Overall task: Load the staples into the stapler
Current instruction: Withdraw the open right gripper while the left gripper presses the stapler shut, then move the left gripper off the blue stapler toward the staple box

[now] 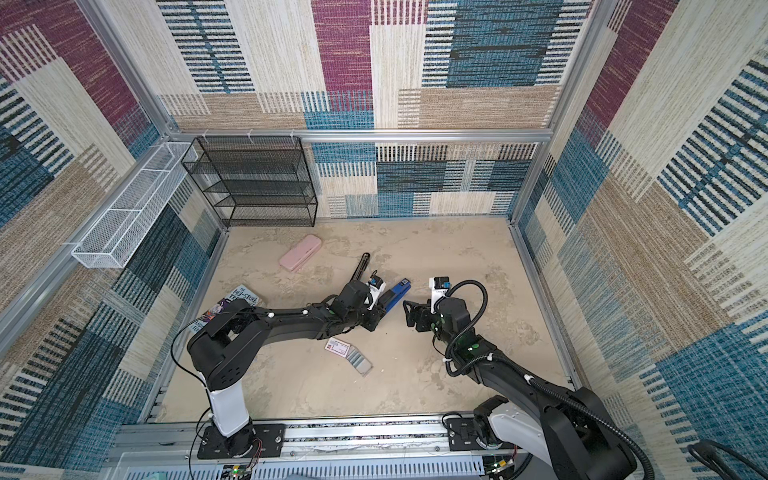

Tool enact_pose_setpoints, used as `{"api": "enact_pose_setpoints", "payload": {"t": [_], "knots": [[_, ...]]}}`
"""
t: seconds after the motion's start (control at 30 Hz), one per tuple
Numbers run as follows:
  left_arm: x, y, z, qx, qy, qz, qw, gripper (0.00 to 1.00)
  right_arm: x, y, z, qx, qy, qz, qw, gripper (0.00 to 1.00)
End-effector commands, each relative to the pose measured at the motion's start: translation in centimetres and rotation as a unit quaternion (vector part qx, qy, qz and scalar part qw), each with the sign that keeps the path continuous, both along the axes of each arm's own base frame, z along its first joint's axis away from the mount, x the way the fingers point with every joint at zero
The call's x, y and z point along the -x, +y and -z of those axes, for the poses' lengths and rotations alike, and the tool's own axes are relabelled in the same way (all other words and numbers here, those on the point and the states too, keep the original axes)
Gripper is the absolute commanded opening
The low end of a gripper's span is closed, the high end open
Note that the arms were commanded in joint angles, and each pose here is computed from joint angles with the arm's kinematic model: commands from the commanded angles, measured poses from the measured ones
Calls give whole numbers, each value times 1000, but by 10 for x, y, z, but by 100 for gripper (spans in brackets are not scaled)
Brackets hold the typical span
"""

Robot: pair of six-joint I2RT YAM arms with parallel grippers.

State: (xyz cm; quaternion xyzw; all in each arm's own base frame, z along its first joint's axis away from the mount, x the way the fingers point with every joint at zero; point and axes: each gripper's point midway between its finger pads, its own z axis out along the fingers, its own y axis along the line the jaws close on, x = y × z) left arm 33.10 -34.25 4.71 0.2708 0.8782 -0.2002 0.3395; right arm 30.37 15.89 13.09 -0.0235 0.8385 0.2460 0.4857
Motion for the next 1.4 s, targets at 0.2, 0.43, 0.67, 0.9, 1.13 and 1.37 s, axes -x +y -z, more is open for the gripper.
{"api": "enact_pose_setpoints", "payload": {"t": [0.2,0.43,0.67,0.9,1.13,1.37], "knots": [[9,13,-29,17,-20,-10,1000,41,-1,-1,-3,-9,-4,4,1000,86],[-6,-1,-32,-2,-18,-1,1000,43,0,1,-3,-18,-2,-1,1000,86],[-20,-16,-23,-17,-6,7,1000,35,4,0,2,-21,3,0,1000,86],[-14,-20,-7,-22,17,24,999,6,5,-2,3,-20,3,1,1000,86],[-13,-22,-2,-23,25,27,999,5,5,-2,2,-21,2,2,1000,86],[-23,-41,-12,-1,31,32,999,10,5,-5,-1,-20,-1,9,1000,86]]}}
